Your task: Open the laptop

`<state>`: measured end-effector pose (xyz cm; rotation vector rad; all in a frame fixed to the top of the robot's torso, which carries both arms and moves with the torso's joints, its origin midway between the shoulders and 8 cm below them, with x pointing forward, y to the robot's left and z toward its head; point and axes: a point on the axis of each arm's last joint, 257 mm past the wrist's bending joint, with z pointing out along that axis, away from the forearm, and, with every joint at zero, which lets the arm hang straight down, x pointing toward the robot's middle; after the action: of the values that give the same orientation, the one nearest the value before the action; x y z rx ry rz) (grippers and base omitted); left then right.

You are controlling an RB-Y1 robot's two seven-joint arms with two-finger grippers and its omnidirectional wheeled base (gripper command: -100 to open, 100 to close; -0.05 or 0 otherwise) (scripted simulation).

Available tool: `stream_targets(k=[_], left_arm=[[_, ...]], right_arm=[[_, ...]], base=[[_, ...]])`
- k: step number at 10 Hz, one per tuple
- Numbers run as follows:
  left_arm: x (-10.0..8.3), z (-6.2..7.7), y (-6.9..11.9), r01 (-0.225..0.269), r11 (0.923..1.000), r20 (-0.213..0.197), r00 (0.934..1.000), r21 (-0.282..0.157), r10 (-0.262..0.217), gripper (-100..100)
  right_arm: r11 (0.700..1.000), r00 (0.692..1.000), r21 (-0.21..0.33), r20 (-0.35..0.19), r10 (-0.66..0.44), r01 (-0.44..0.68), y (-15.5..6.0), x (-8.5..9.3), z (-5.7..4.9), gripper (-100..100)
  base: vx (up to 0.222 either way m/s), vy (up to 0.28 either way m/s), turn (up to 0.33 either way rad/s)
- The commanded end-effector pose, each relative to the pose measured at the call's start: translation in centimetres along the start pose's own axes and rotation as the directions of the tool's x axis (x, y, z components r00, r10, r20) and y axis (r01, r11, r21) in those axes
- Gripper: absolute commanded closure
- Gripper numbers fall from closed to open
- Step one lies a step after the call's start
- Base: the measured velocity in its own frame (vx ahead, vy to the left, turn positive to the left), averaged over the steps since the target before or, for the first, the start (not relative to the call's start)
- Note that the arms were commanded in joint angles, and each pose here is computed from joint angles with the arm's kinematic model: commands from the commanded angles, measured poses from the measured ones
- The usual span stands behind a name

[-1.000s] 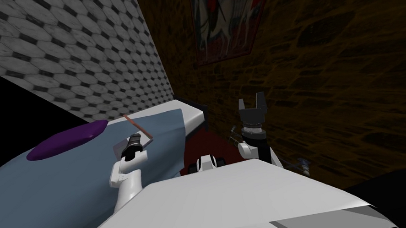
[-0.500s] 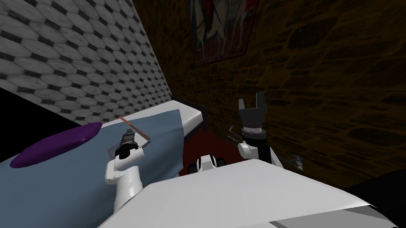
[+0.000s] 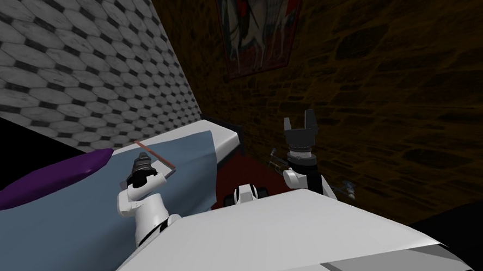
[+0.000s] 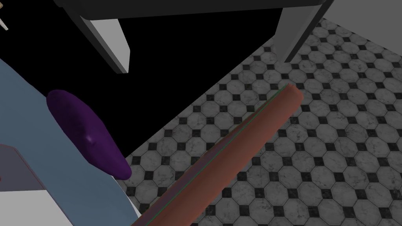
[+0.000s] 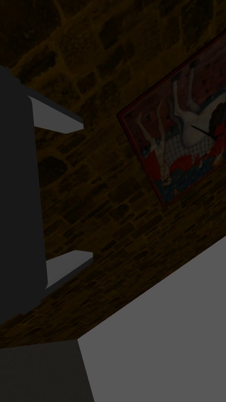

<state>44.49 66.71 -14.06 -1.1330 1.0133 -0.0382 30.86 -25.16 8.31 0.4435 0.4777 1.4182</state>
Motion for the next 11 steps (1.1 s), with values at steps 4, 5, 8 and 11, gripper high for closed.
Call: stream_targets(k=[4, 5, 8, 11], left_arm=[[-4.7, 0.8, 2.2, 0.01, 0.9988, 0.089, 0.996, -0.047, -0.006, -100], [-5.3, 0.9, 2.8, 0.012, 0.9983, 0.101, 0.9949, -0.057, -0.006, -100], [-6.3, 0.6, 6.4, 0.003, 0.9941, 0.118, 0.993, -0.109, 0.01, -100], [-6.5, -0.1, 9.7, -0.009, 0.9876, 0.117, 0.9928, -0.157, 0.028, -100]], right_arm=[[1.0, 1.0, 0.0, 0.0, 0.0, 0.0, 0.0, 0.0, 0.0, 0], [1.0, 1.0, 0.0, 0.0, 0.0, 0.0, 0.0, 0.0, 0.0, 0], [1.0, 1.0, 0.0, 0.0, 0.0, 0.0, 0.0, 0.0, 0.0, 0], [1.0, 1.0, 0.0, 0.0, 0.0, 0.0, 0.0, 0.0, 0.0, 0]], base=[[0.014, -0.04, -0.06], [0.024, -0.045, -0.051], [0.075, -0.087, -0.038], [0.126, -0.082, -0.01]])
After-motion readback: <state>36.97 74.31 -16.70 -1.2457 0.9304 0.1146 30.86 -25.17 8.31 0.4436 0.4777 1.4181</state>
